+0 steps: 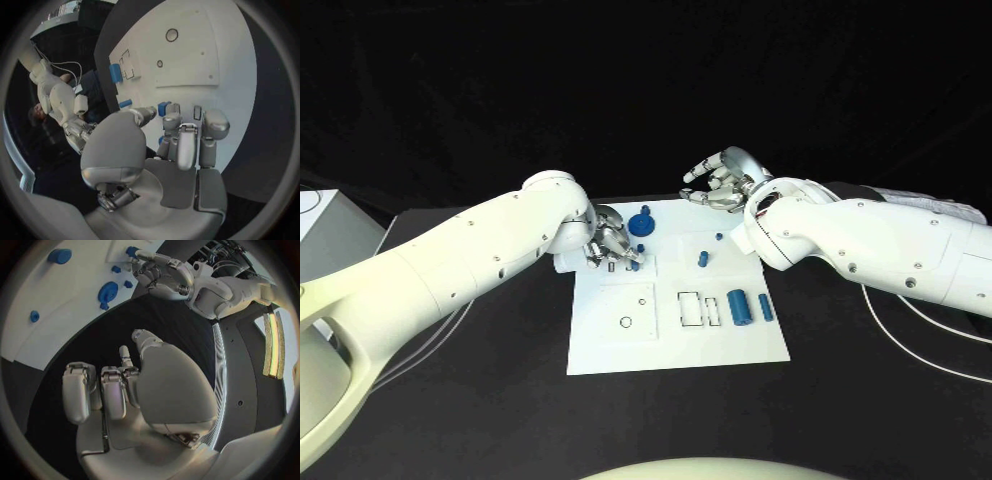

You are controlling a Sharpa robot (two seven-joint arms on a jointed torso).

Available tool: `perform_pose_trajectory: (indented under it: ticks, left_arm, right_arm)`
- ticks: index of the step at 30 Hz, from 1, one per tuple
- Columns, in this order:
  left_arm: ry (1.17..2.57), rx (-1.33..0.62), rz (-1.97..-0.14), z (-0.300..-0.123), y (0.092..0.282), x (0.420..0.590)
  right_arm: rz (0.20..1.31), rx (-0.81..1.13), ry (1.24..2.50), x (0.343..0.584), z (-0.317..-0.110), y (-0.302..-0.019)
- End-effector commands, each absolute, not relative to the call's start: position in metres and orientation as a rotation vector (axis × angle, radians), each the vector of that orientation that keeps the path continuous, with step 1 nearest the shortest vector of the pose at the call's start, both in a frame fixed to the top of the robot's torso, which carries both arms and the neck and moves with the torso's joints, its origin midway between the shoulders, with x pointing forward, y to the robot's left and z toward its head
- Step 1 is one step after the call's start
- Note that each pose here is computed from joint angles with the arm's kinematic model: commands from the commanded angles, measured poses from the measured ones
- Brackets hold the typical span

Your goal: Assemble the parts on the task board

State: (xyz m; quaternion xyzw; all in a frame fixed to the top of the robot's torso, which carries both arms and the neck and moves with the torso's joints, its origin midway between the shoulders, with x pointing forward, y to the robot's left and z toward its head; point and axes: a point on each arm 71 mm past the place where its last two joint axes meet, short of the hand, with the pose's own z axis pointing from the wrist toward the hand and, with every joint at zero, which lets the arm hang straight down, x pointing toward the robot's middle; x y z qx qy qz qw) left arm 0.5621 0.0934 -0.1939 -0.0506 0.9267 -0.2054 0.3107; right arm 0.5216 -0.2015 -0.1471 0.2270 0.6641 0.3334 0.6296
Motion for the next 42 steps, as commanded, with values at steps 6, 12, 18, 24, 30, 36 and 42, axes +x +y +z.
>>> perform_pose_trajectory:
  ticks: [6,12,18,24,30,36,42]
  left_arm:
    - [2.448,-0.131,-0.546,-0.1936,0.0933,0.5617]
    - [2.460,-0.124,-0.541,-0.1947,0.0933,0.5620]
    - [2.470,-0.121,-0.535,-0.1957,0.0943,0.5625]
    - [2.479,-0.120,-0.533,-0.1968,0.0937,0.5629]
    - [2.482,-0.124,-0.534,-0.1978,0.0925,0.5633]
    - [2.481,-0.127,-0.534,-0.1980,0.0919,0.5635]
    - [2.485,-0.121,-0.535,-0.1980,0.0910,0.5630]
  right_arm:
    - [0.767,0.504,1.529,0.5218,-0.1469,-0.2003]
    - [0.768,0.503,1.530,0.5219,-0.1471,-0.1999]
    - [0.768,0.503,1.531,0.5219,-0.1472,-0.1999]
    - [0.769,0.502,1.532,0.5217,-0.1472,-0.1994]
    - [0.770,0.502,1.533,0.5216,-0.1472,-0.1990]
    - [0.771,0.501,1.533,0.5218,-0.1472,-0.1985]
    - [0.771,0.500,1.535,0.5219,-0.1474,-0.1982]
